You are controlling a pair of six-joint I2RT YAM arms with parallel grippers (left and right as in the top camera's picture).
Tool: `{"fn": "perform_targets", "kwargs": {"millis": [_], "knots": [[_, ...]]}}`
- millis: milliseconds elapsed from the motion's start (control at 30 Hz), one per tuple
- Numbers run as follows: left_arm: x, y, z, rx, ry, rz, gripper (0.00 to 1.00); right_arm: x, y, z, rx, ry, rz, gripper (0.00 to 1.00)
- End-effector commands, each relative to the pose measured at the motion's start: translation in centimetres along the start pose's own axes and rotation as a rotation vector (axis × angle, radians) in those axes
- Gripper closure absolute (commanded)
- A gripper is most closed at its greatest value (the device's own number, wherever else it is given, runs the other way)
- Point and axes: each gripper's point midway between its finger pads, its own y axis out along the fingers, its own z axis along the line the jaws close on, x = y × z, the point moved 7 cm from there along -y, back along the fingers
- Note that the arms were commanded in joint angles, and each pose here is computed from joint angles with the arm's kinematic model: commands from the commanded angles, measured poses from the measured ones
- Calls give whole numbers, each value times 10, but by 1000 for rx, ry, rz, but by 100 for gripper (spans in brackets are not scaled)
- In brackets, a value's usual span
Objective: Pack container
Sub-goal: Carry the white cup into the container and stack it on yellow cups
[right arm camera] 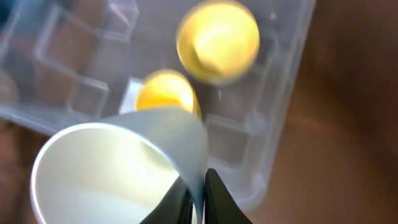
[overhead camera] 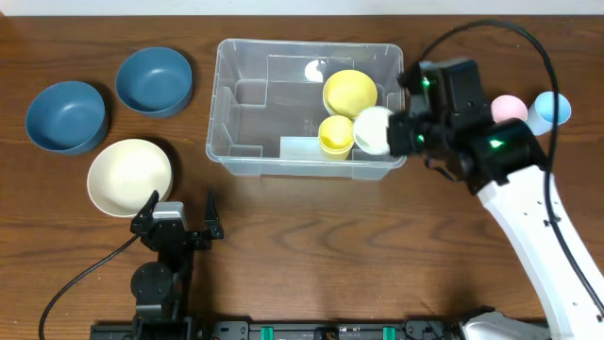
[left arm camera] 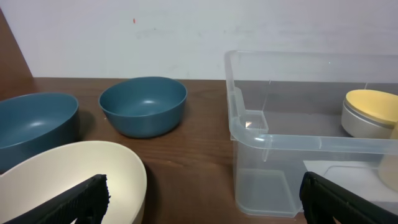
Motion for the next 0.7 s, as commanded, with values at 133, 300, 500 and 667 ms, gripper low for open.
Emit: {"fn": "perform_targets", "kwargs": {"millis": [133,300,500,667], "knots": [[-13,1,1,4,13,50,2,14,64,5,3,38,23,95],[-13,1,1,4,13,50,2,3,110,8,31,38,111,98],[-13,1,1,4,13,50,2,-7,134,20,50,17,160,98],[-13,1,1,4,13,50,2,-7,134,26,59,2,155,56]]}}
